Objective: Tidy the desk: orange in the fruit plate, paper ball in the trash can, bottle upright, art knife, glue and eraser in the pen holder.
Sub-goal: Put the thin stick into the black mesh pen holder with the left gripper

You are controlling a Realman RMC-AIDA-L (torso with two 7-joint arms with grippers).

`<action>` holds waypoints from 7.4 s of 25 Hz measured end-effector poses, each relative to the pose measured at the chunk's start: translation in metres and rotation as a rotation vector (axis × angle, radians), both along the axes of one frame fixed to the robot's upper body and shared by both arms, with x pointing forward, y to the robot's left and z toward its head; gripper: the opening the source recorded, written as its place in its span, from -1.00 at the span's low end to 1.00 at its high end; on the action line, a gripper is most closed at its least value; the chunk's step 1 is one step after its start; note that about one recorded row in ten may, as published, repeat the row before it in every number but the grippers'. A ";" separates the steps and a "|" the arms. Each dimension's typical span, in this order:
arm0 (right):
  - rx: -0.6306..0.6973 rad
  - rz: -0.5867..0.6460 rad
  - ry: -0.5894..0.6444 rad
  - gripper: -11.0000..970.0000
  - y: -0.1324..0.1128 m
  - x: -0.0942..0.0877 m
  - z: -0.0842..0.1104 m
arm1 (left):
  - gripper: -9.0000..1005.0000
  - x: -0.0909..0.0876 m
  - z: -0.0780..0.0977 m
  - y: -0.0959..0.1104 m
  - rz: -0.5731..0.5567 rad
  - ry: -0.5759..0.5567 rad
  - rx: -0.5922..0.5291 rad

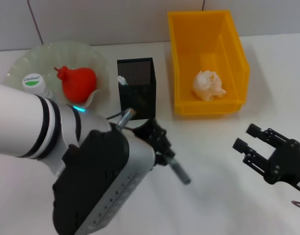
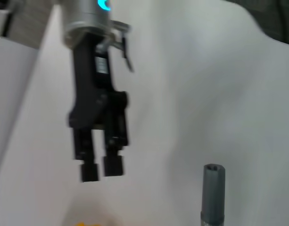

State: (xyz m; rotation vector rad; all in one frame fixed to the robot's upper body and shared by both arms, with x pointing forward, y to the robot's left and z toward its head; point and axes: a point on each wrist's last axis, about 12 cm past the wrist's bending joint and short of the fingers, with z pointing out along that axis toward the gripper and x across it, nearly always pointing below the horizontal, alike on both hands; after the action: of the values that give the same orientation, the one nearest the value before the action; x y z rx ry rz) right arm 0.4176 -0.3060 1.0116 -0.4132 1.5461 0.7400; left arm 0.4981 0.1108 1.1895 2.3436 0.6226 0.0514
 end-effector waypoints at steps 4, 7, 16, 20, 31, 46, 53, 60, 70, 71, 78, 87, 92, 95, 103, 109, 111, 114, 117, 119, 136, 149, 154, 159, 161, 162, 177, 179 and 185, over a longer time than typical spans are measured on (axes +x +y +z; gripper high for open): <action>0.003 -0.012 0.004 0.23 -0.008 -0.003 0.002 | -0.72 0.000 0.001 -0.001 0.045 -0.008 -0.094; 0.014 -0.009 0.013 0.23 -0.011 -0.003 0.003 | -0.72 0.002 0.001 -0.002 0.069 -0.023 -0.114; 0.042 -0.001 0.031 0.23 -0.014 -0.003 0.006 | -0.72 0.011 0.013 0.004 0.171 -0.156 -0.207; 0.045 -0.002 0.029 0.23 -0.013 -0.002 0.006 | -0.73 0.014 0.020 0.003 0.196 -0.233 -0.222; 0.038 0.000 0.022 0.23 -0.013 0.000 0.007 | -0.73 0.011 0.020 -0.014 0.221 -0.382 -0.181; 0.022 0.008 0.019 0.24 -0.010 -0.006 0.004 | -0.73 0.011 0.022 -0.025 0.277 -0.550 -0.205; 0.020 0.011 0.020 0.24 -0.009 -0.007 0.003 | -0.73 0.012 0.021 -0.029 0.269 -0.581 -0.220; 0.020 0.010 0.020 0.24 -0.008 -0.008 0.002 | -0.73 0.017 0.016 -0.032 0.218 -0.678 -0.213; 0.021 0.010 0.021 0.24 -0.008 -0.008 0.002 | -0.73 0.033 0.002 -0.033 0.148 -0.820 -0.164; 0.021 0.010 0.021 0.24 -0.008 -0.008 0.002 | -0.73 0.034 0.001 -0.033 0.145 -0.825 -0.160; 0.021 0.010 0.021 0.24 -0.008 -0.008 0.002 | -0.72 0.044 -0.008 -0.030 0.108 -0.907 -0.114; 0.012 0.033 0.029 0.25 -0.005 -0.010 0.000 | -0.72 0.050 -0.024 -0.023 0.099 -1.002 -0.108; -0.015 0.038 0.010 0.25 -0.001 -0.012 -0.002 | -0.71 0.048 -0.040 -0.016 0.084 -1.073 -0.089; -0.015 0.040 0.010 0.25 0.000 -0.013 -0.003 | -0.71 0.049 -0.041 -0.015 0.086 -1.082 -0.091; -0.003 0.050 0.001 0.25 0.002 -0.014 -0.002 | -0.71 0.054 -0.051 -0.010 0.060 -1.179 -0.059; 0.001 0.057 -0.005 0.25 0.002 -0.015 -0.001 | -0.70 0.056 -0.058 -0.007 0.032 -1.212 -0.012; 0.000 0.061 -0.005 0.25 0.002 -0.015 -0.001 | -0.70 0.056 -0.060 -0.006 0.029 -1.219 -0.007; -0.002 0.068 -0.006 0.25 0.003 -0.014 0.000 | -0.70 0.057 -0.063 -0.005 0.024 -1.260 0.011; -0.003 0.069 -0.008 0.25 0.003 -0.014 0.000 | -0.70 0.058 -0.066 -0.005 0.019 -1.296 0.035; -0.004 0.070 -0.009 0.25 0.003 -0.013 0.000 | -0.70 0.059 -0.069 -0.006 0.015 -1.319 0.059; -0.013 0.084 -0.011 0.26 0.003 -0.011 0.001 | -0.69 0.066 -0.090 -0.004 -0.006 -1.395 0.266; -0.007 0.093 -0.013 0.26 0.005 -0.007 0.002 | -0.68 0.063 -0.102 -0.004 -0.036 -1.377 0.312; -0.006 0.095 -0.014 0.26 0.006 -0.007 0.002 | -0.68 0.066 -0.105 -0.002 -0.045 -1.372 0.326; -0.004 0.095 -0.013 0.26 0.007 -0.007 0.002 | -0.67 0.068 -0.106 -0.001 -0.045 -1.366 0.335; -0.004 0.094 -0.013 0.26 0.007 -0.007 0.002 | -0.67 0.068 -0.106 -0.001 -0.045 -1.366 0.335; -0.004 0.094 -0.013 0.26 0.007 -0.007 0.002 | -0.67 0.069 -0.106 -0.001 -0.041 -1.367 0.335; -0.004 0.099 -0.017 0.26 0.008 -0.006 0.002 | -0.66 0.068 -0.110 0.002 -0.039 -1.354 0.346; -0.004 0.100 -0.017 0.27 0.008 -0.005 0.002 | -0.66 0.068 -0.111 0.003 -0.042 -1.352 0.348; -0.005 0.106 -0.015 0.27 0.009 -0.006 0.002 | -0.66 0.069 -0.112 0.003 -0.041 -1.348 0.351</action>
State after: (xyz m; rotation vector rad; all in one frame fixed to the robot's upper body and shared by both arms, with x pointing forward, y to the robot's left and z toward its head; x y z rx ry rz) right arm 0.4117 -0.2975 1.0134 -0.5070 1.5215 0.8131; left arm 0.5668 0.1142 1.0777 2.0002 -0.1440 1.6402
